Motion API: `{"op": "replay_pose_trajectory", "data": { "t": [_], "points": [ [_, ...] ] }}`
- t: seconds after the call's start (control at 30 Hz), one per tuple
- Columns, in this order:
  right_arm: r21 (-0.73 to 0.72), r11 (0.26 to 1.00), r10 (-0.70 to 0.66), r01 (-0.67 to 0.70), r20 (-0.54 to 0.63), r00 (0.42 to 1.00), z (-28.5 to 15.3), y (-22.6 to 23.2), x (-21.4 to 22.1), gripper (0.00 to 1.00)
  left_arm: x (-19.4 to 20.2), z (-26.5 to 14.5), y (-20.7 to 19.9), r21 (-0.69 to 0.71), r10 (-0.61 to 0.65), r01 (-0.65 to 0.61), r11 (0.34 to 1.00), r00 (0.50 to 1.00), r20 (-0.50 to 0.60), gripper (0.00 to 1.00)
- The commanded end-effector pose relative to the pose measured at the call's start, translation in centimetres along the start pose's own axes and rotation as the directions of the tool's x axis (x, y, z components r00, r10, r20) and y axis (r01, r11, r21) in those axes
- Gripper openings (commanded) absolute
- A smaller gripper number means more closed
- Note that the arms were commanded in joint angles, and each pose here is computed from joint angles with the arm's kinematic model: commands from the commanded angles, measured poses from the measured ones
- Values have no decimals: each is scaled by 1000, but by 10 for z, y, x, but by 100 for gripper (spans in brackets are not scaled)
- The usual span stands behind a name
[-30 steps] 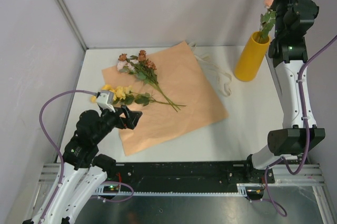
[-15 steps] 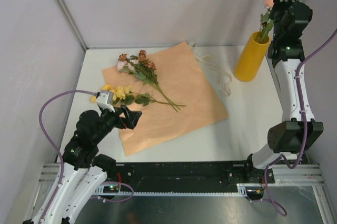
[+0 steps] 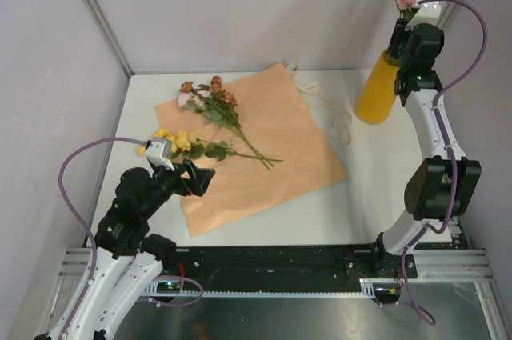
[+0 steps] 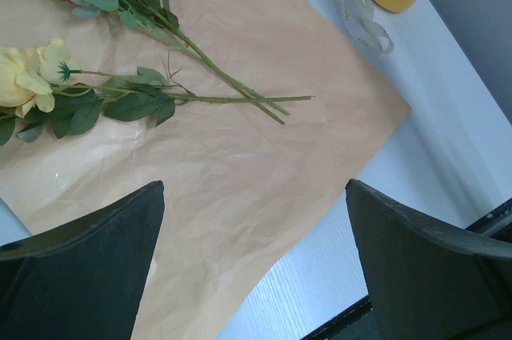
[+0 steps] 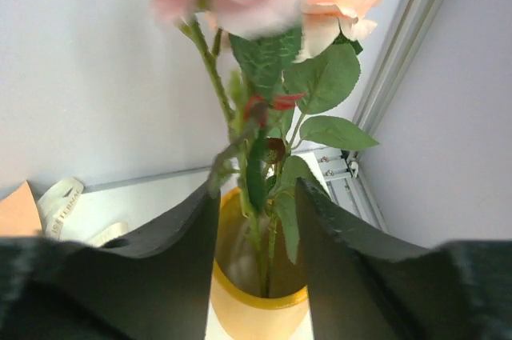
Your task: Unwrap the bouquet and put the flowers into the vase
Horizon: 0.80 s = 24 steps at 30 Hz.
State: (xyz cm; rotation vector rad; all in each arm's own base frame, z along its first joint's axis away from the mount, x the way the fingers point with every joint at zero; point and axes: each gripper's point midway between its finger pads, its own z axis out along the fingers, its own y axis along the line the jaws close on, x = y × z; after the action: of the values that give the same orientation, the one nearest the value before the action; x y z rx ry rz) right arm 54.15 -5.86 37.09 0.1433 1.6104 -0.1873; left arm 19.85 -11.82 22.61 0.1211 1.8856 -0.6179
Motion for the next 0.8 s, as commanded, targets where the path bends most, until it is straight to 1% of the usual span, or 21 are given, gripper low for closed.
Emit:
{"op": "replay_pose_trajectory", "data": {
  "t": [0.0,0.03,0.1,0.27,0.4,0.53,0.6,0.67,0.77],
  "points": [
    [17,998,61,-63,70,996,-19,-6,-32,53,-19,-7,-5,5,19,-19,1000,998,56,99],
    [13,997,72,-73,73,995,-24,-6,-35,56,-19,-7,-5,4,19,-19,1000,998,56,100],
    [-5,994,105,-105,43,994,-34,-1,-32,60,-19,-7,-4,1,19,-19,1000,998,57,100],
    [-74,985,150,-153,-41,988,-63,24,-19,64,-19,-7,-2,-12,17,-17,1000,998,57,100],
    [-147,966,199,-214,-109,974,-91,63,-4,63,-21,-8,2,-38,15,-13,999,998,65,100],
    [-232,941,205,-248,-196,959,-117,111,23,62,-24,-11,9,-77,14,-8,997,997,82,100],
    [-282,920,198,-271,-260,945,-131,141,46,61,-25,-13,10,-84,12,-5,996,996,92,100],
    [-363,882,186,-302,-320,929,-148,180,68,59,-29,-16,14,-108,14,-1,994,993,117,100],
    [-483,819,132,-310,-367,921,-174,234,98,57,-32,-20,16,-123,14,3,992,990,140,100]
  ]
}}
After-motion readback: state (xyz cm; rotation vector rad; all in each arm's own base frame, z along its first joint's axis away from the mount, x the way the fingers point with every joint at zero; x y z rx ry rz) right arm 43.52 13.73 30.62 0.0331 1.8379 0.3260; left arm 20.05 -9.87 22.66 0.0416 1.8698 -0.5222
